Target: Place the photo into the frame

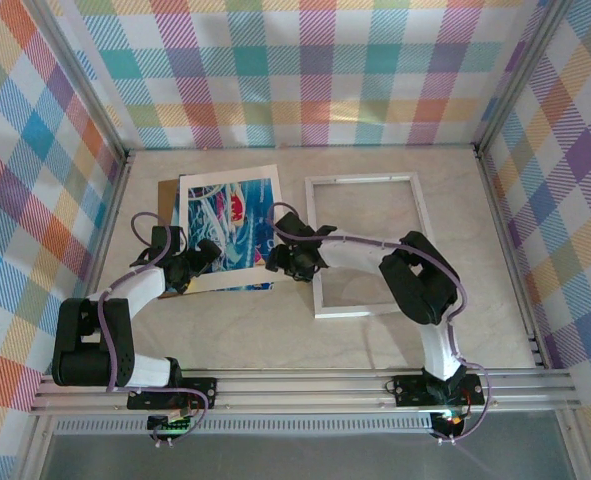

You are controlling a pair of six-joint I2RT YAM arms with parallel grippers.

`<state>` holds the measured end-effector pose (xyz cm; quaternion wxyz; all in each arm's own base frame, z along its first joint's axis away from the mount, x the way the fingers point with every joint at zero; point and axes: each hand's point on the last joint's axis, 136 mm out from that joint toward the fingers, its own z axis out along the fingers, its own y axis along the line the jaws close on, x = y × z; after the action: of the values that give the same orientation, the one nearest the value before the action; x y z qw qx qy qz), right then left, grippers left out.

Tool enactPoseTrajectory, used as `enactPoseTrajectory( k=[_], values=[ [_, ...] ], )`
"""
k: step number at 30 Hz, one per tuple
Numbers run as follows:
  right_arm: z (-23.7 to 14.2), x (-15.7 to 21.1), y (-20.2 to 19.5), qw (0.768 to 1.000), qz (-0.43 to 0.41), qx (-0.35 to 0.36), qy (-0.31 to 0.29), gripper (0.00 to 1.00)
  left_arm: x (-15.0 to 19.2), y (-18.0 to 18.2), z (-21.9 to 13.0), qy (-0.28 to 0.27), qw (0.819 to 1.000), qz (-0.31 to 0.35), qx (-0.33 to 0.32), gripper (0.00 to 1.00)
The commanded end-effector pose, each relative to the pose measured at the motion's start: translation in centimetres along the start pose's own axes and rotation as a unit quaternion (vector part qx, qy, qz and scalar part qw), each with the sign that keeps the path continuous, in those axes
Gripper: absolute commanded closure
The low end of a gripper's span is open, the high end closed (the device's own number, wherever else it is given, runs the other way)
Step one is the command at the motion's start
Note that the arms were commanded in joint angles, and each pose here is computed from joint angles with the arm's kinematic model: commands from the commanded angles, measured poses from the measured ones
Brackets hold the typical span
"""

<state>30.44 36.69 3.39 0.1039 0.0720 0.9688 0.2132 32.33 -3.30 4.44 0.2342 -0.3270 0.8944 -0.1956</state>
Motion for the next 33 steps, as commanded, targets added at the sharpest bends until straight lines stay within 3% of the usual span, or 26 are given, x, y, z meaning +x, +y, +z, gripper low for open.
enactPoseTrajectory(
  k=[1,17,33],
  values=[
    [1.0,0.7,-0.9,1.0,-0.008,0.027,0.012,0.33,1.1,0.9,0.5,0.023,1.0,-0.002,-0.008,0.0],
    [-1.3,0.1,3.0,0.988,0.004,-0.157,0.0,0.41,1.0,0.8,0.6,0.026,1.0,-0.002,-0.008,0.0],
    [-3.8,-0.5,3.9,0.973,0.012,-0.226,-0.045,0.44,1.1,0.9,0.7,0.029,1.0,-0.003,-0.011,0.0]
  ],
)
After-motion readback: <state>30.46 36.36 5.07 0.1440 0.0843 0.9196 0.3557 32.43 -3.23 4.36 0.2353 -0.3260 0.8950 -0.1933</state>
